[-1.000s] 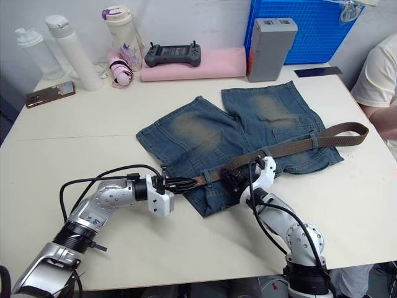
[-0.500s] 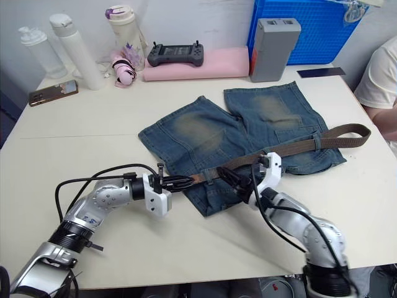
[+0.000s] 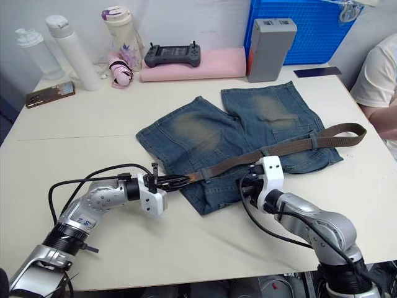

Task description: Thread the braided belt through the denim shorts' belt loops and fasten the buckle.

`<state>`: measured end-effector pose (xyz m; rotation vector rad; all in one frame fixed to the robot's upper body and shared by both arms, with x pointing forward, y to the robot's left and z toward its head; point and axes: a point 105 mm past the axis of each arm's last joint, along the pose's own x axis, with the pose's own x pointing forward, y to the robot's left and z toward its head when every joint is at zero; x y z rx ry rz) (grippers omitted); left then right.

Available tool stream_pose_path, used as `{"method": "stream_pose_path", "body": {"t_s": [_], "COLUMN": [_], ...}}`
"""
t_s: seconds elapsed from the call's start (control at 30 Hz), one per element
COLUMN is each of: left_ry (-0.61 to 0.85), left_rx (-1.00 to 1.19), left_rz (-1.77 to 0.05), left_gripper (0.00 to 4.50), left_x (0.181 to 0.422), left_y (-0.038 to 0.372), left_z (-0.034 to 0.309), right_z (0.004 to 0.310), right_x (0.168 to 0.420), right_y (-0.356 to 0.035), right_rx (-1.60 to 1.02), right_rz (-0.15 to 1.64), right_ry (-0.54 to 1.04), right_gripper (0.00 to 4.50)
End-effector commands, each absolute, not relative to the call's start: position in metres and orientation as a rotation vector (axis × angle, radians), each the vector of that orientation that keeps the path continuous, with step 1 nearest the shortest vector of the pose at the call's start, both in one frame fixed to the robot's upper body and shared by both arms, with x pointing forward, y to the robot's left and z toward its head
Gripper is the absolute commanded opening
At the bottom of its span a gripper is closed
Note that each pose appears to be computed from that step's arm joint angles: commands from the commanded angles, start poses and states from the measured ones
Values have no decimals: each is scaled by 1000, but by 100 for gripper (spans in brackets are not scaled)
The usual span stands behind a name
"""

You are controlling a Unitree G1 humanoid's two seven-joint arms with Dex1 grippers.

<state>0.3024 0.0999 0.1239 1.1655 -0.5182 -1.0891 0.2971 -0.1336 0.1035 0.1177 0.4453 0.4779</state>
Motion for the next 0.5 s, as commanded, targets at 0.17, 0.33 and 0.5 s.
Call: {"method": "stream_pose_path", "body": {"t_s": [0.17,0.33,0.5], "left_ry": [-313,-69,100], "left_rx": [1277,1323,1359], "left_rz": [-921,-840,-721], "left_gripper": [0,0,0], "left_x": [294,268,253], "left_y": [212,298,353], "left_z": [123,112,114], "right_z": [71,71,68], "right_x": [293,293,291], "right_y": [-140,-133,-128], "right_rx": [33,32,39], "right_rz": [427,443,457], "right_ry": [570,569,578], "right_gripper": [6,6,6]}}
